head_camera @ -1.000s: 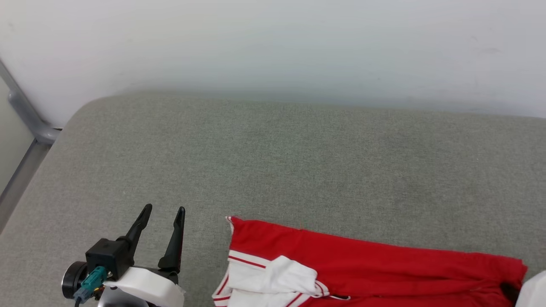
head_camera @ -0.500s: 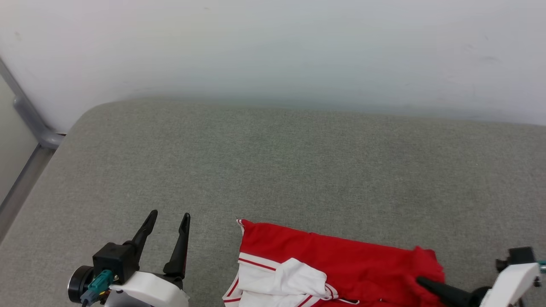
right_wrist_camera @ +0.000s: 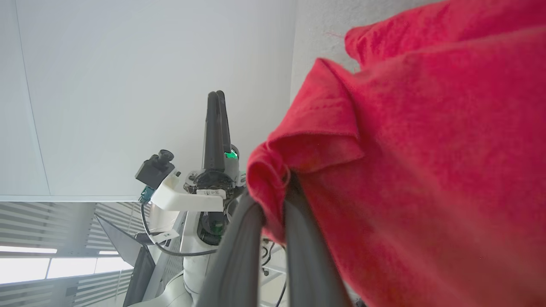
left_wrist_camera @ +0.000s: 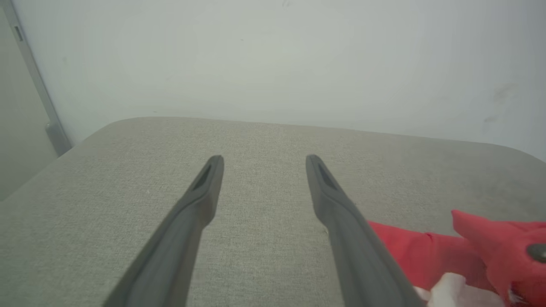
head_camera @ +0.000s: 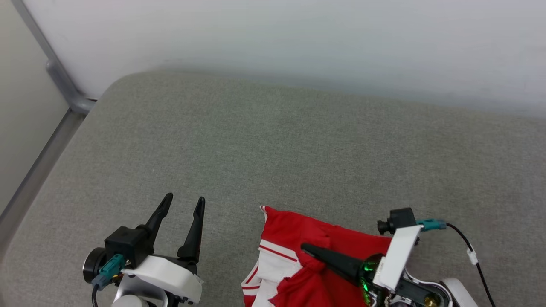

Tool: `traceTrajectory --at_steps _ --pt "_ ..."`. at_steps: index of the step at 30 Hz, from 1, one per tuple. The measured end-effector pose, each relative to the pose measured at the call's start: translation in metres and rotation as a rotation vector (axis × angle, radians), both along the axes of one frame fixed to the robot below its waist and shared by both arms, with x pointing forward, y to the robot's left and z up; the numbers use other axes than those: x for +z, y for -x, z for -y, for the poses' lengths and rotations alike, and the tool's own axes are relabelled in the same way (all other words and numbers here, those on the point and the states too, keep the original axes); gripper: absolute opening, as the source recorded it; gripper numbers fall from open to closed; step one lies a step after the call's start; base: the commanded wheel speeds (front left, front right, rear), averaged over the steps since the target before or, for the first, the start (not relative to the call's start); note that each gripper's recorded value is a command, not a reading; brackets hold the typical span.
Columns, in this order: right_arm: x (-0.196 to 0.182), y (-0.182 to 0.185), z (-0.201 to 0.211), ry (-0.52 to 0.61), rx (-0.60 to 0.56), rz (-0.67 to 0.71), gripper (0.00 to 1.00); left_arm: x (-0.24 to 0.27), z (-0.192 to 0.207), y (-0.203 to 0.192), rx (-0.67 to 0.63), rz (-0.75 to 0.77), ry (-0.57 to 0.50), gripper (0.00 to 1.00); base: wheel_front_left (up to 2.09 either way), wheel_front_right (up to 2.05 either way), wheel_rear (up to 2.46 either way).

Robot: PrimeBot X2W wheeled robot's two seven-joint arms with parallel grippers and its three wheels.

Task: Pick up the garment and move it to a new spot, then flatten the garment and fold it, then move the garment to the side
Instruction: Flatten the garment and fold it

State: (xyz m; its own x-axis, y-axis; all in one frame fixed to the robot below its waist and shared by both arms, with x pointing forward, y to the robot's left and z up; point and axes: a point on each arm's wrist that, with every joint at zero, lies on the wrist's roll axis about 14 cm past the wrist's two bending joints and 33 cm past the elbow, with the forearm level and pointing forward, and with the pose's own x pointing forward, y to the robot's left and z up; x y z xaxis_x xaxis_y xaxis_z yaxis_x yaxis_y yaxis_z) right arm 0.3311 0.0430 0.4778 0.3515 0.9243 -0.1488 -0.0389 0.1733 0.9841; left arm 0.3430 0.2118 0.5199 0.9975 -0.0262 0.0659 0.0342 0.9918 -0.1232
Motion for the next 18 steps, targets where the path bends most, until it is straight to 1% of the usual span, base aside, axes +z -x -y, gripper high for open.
traceTrajectory --at_steps 3,6,7,8,9,13,15,18 --pt "0.002 -0.005 -0.022 -0.005 0.031 0.016 0.0 -0.003 -0.004 -0.003 0.014 -0.01 0.001 1.0 0.0 0.0 0.0" --pt "-0.013 -0.008 -0.033 0.054 0.053 0.02 0.0 -0.007 -0.008 -0.007 0.025 -0.024 0.001 1.0 0.0 0.0 0.0" --pt "-0.018 -0.01 -0.035 0.07 0.05 0.022 0.14 -0.009 -0.009 -0.009 0.029 -0.029 0.004 1.0 0.0 0.0 0.0" --pt "-0.022 -0.012 -0.037 0.081 0.046 0.019 0.51 -0.01 -0.009 -0.01 0.032 -0.031 0.007 1.0 0.0 0.0 0.0" --pt "-0.026 -0.012 -0.039 0.089 0.054 0.015 1.0 -0.011 -0.01 -0.011 0.034 -0.033 0.006 1.0 0.0 0.0 0.0" --pt "-0.032 -0.016 -0.044 0.112 0.045 0.03 1.0 -0.015 -0.012 -0.013 0.043 -0.042 0.01 1.0 0.0 0.0 0.0" --pt "-0.029 -0.017 -0.046 0.129 0.045 0.072 1.0 -0.015 -0.01 -0.015 0.041 -0.038 0.011 1.0 0.0 0.0 0.0" --pt "-0.014 -0.027 -0.043 0.149 0.003 0.178 1.0 -0.014 -0.008 -0.017 0.031 -0.035 0.01 1.0 0.0 0.0 0.0"
